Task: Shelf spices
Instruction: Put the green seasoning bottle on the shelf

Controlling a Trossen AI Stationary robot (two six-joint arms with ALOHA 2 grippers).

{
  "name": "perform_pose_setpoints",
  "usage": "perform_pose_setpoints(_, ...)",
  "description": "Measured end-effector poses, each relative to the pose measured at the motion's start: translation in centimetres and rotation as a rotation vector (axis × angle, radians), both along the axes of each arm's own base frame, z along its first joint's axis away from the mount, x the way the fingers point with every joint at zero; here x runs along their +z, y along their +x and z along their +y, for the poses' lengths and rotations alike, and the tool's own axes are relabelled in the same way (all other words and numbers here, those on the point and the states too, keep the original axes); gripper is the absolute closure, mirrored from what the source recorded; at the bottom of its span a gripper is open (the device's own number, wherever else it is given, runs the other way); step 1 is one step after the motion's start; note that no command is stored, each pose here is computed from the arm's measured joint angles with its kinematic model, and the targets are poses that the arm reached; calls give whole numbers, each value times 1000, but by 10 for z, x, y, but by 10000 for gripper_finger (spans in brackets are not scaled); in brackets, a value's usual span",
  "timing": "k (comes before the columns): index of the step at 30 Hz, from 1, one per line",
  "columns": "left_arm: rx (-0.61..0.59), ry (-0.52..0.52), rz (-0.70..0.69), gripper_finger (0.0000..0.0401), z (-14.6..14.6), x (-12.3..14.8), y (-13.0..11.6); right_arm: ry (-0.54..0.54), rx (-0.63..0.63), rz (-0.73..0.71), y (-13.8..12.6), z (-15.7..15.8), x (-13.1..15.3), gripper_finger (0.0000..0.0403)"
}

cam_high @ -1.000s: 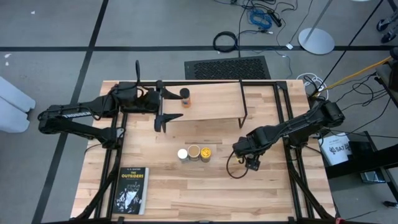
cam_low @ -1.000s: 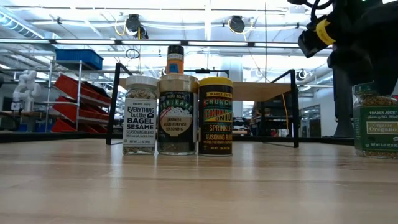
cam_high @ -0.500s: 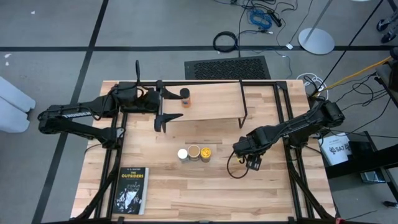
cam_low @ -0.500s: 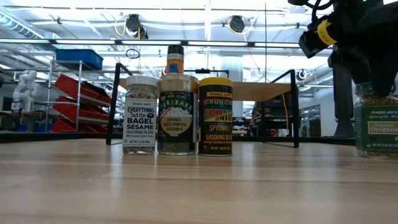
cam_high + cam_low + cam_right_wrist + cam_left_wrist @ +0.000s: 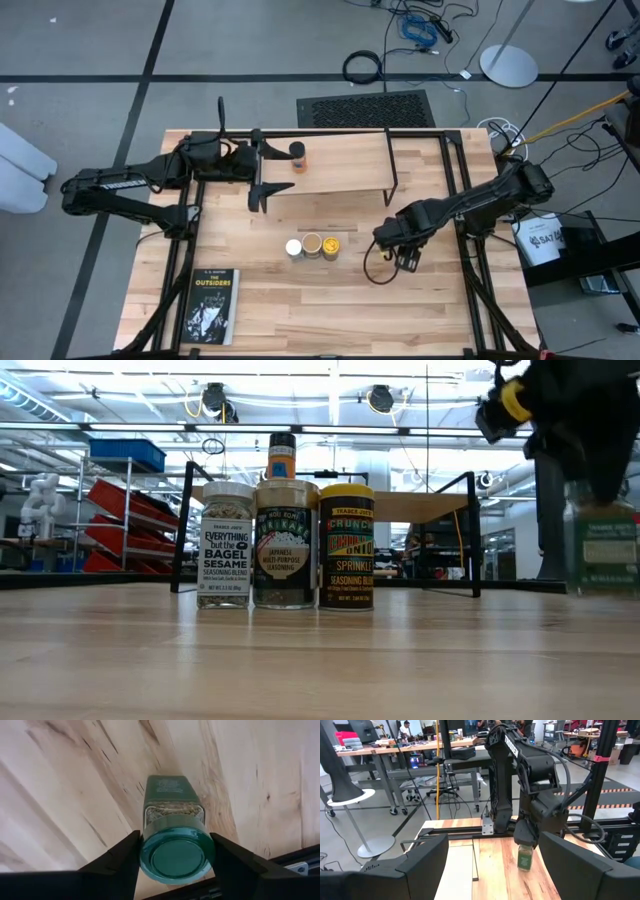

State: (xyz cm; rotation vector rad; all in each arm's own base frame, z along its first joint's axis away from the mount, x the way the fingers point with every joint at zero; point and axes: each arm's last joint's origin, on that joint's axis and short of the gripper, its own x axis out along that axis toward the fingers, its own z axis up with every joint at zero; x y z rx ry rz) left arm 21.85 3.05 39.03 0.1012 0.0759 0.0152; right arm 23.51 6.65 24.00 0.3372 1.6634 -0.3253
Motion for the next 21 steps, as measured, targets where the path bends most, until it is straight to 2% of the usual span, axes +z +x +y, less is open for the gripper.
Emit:
perform_pose_setpoints(5,0,2,0,80,0,0,0,47,22,-68,10,-3,27,205)
perform_pose_setpoints(11,-1,7,1,80,0,0,0,71,46,-198,21,-15,80,204)
perform_pose_setpoints(16,-1,8,0,80,0,0,0,70,86,-301,29,-34,127,204)
perform_pose_setpoints(21,-1,8,-1,80,0,0,0,48,162,-401,48,-60,160,204)
